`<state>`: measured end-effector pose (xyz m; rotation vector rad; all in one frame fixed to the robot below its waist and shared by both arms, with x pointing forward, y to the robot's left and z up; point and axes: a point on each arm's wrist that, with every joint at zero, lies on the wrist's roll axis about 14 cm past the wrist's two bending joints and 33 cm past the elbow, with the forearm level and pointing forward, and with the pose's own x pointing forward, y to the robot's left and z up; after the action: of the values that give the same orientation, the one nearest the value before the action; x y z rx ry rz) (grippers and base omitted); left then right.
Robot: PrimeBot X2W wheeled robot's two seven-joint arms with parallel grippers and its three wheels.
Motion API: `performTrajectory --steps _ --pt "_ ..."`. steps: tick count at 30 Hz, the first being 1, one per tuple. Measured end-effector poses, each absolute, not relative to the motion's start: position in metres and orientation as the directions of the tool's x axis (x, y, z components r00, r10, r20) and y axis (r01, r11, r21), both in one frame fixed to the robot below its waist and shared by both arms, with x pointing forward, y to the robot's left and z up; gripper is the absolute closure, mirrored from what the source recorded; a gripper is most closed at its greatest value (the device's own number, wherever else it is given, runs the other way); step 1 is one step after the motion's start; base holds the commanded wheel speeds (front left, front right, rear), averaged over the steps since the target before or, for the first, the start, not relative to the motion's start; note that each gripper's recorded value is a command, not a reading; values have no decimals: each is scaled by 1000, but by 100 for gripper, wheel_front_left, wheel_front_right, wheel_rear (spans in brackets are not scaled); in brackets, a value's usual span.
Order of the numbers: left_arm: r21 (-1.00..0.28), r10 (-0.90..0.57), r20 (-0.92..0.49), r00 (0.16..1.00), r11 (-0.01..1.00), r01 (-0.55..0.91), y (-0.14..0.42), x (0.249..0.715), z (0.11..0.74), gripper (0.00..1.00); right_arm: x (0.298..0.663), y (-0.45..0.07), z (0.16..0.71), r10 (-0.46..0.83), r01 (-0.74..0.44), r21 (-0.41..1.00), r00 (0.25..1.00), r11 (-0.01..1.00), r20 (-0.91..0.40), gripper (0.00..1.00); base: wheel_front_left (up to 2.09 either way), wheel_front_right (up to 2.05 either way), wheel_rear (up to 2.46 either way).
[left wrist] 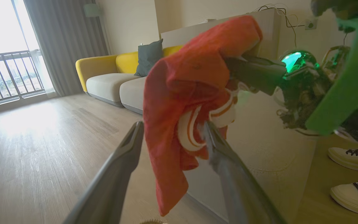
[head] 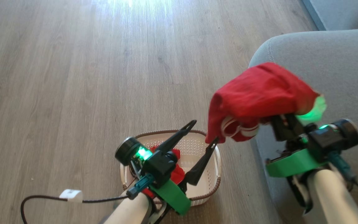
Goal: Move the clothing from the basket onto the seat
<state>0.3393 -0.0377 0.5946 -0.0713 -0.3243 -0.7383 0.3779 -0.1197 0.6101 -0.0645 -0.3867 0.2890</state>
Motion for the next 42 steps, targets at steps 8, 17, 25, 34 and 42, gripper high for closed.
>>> performTrajectory --steps 8,17,25,34,42 --pt "5 -647 173 743 755 656 -28 339 544 0 378 -159 623 188 -148 -128 898 981 399 100 0 0 0" --pt "-9 -655 58 754 755 656 -24 336 506 0 371 -188 614 105 -63 -121 920 991 378 100 0 0 0" --pt "-33 -653 27 757 756 653 -22 330 494 0 367 -212 600 28 12 -114 940 993 340 100 0 0 0" --pt "-41 -668 36 743 742 669 -29 329 496 0 361 -223 599 -8 47 -105 940 993 341 100 0 0 0" --pt "-44 -711 32 702 701 712 -46 327 495 0 348 -243 601 -67 112 -109 935 988 348 100 0 0 0"
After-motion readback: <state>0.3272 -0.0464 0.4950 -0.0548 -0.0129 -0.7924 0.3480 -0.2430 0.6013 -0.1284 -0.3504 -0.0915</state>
